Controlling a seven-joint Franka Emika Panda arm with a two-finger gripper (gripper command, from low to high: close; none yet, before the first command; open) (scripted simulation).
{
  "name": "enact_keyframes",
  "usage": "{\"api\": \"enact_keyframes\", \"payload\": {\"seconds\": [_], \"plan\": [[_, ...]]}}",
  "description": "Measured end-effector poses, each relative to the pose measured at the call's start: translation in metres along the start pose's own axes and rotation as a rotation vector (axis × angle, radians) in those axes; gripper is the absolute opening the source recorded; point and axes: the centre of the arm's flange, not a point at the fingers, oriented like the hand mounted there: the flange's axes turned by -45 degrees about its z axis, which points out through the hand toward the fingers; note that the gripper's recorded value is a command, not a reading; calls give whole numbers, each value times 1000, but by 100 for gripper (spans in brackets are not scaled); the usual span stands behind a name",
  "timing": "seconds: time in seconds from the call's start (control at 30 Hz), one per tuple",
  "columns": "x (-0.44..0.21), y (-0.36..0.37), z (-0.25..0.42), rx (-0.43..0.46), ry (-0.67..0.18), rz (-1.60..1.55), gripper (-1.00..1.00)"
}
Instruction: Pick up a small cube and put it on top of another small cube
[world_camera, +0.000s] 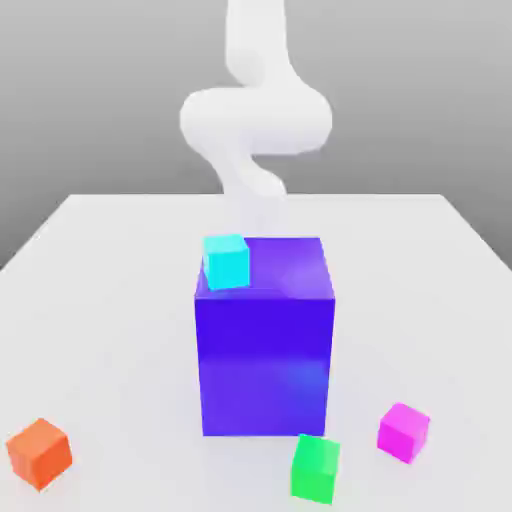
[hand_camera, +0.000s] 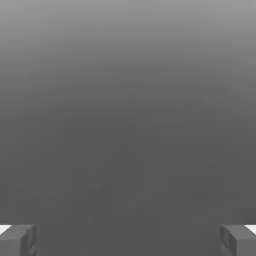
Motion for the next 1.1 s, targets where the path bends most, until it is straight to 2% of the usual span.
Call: {"api": "enact_keyframes", "payload": {"seconds": [0.17, 0.37, 0.77, 0.97, 1.0, 1.1], "plan": [[-21, -38, 107, 64, -149, -149, 0], [-78, -90, 217, 139, -318, -332, 0], [-272, -179, 361, 289, -644, -719, 0], [-331, -184, 411, 304, -679, -757, 0], [-337, -184, 417, 304, -679, -757, -100], [-337, -184, 417, 304, -679, -757, -100]]}}
